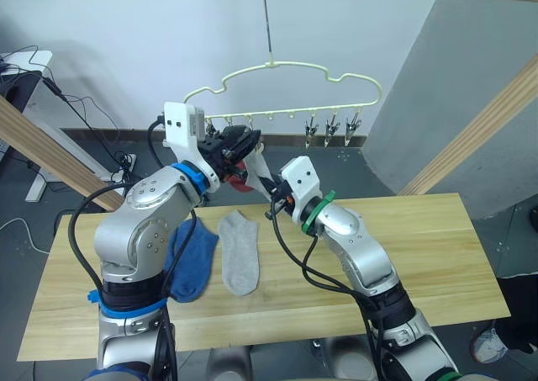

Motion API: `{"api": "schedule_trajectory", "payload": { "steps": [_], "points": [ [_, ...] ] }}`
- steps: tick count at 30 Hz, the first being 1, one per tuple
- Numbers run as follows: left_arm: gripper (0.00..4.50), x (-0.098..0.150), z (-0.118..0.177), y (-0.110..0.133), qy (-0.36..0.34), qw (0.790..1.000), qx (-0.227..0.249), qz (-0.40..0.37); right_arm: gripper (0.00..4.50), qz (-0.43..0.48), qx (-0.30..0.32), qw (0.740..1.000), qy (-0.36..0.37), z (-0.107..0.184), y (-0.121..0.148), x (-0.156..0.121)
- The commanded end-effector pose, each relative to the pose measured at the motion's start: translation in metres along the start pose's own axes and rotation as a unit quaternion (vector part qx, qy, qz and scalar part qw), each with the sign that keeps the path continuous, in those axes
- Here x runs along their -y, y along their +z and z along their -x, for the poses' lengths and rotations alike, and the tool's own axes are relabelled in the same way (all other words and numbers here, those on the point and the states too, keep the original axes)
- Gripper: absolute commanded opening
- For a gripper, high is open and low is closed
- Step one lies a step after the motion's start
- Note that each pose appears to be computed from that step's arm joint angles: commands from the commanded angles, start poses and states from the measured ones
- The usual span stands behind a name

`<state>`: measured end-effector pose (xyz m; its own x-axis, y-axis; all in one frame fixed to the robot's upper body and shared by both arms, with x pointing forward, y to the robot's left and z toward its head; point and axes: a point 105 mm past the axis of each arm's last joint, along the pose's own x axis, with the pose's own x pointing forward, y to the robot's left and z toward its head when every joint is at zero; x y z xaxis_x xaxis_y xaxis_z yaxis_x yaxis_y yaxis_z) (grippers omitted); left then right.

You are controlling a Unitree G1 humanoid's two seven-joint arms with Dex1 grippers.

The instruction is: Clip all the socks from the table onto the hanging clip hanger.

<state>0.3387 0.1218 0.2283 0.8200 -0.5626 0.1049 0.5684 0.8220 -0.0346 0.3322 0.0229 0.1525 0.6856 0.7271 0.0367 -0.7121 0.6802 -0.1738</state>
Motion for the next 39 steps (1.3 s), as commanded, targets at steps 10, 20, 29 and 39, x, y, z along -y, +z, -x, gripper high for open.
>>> {"api": "schedule_trajectory", "payload": {
  "steps": [10, 20, 29, 39],
  "points": [
    [2.44, 0.008, 0.015, 0.005, -0.008, 0.999, 0.009, -0.052, 1.69, 0.020, -0.026, 0.999, 0.002, 0.001, -0.003, 0.002],
    [2.44, 0.013, 0.048, -0.007, -0.084, 0.990, -0.032, -0.112, 1.69, 0.081, -0.052, 0.995, 0.025, 0.074, -0.003, 0.004],
    [2.44, 0.038, 0.069, 0.004, -0.248, 0.957, -0.044, -0.144, 1.69, 0.085, 0.000, 0.993, -0.079, 0.090, 0.041, 0.035],
    [2.44, 0.039, 0.058, 0.018, -0.266, 0.947, -0.017, -0.178, 1.69, 0.004, 0.024, 0.987, -0.160, 0.068, 0.055, 0.054]
  ]
}}
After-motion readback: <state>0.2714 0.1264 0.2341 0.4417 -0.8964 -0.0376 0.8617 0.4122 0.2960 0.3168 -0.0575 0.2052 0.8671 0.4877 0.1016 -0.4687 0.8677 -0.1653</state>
